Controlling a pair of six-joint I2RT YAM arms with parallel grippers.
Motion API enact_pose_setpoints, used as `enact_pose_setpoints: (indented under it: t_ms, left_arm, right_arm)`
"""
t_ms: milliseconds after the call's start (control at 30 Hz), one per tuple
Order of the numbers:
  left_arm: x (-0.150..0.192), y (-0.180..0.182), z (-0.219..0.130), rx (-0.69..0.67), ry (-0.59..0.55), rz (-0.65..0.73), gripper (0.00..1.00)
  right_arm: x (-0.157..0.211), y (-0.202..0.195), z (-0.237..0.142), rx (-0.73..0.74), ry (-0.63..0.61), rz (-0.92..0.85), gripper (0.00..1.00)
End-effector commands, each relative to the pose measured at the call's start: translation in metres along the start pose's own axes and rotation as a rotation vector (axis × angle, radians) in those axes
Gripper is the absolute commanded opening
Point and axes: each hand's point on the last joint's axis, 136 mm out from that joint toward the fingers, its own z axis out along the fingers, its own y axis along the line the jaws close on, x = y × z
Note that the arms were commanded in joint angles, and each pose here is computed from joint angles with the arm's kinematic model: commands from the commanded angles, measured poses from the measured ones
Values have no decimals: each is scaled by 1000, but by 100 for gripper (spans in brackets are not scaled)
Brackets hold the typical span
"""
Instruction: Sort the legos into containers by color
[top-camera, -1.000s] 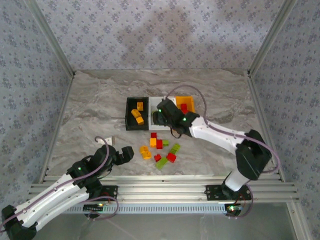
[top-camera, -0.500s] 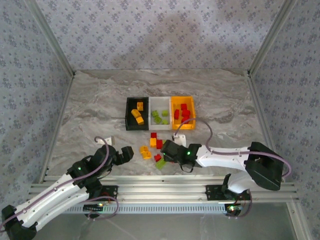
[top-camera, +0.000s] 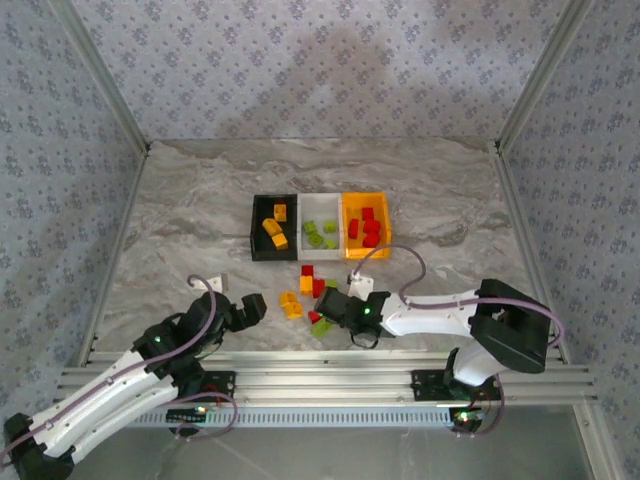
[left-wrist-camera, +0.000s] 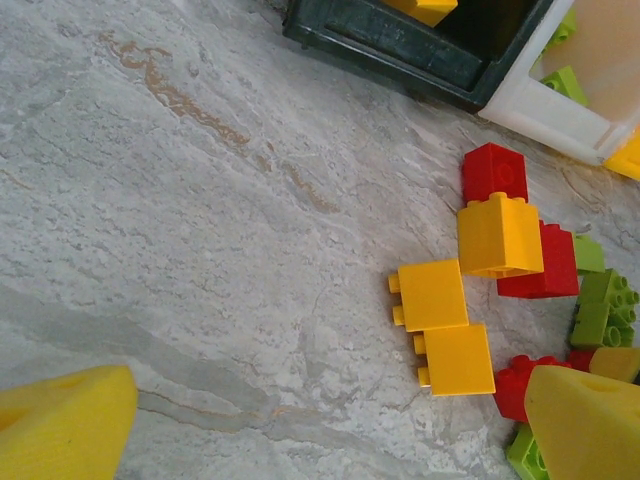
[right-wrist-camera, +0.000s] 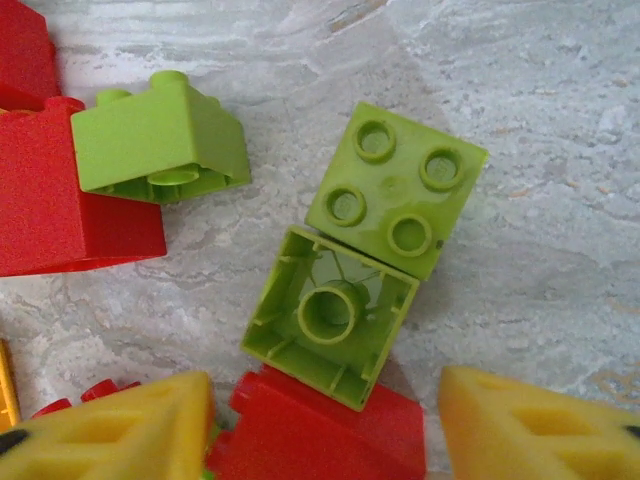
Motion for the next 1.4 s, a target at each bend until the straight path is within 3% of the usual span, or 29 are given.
enact_pose_setpoints:
  t_ms: [0,267,467,733,900,1233,1267,1367]
  left_arm:
    - [-3,0,0,4,-18,-22,100]
    - [-2,0,0,7,-14,-21,100]
    - [-4,-3,0,19,-20,-24,99]
    - [-6,-6,0,20,-20,-15,100]
    - [-4,-6,1,18,-10,-12,99]
    - [-4,-8,-1,18,3,-10,99]
    - [-5,-8,-1,17,2,-6,100]
    - [-5,-8,-2,8,9,2,100]
  right_arm:
    - [1,-25,-2,62,0,25,48]
    - [-4,-49,-22,50,-19,21,31]
    - [-21,-57,-52,11,-48,-20,27]
    - [-116,-27,-80,-109,-152,-40,25]
    - [-176,-11,-50,-77,-185,-23,25]
    - [-245,7,20,34,-200,-60,30]
    - [-247,8,22,35,-201,-56,34]
    - [-253,10,18,32,-215,-42,60]
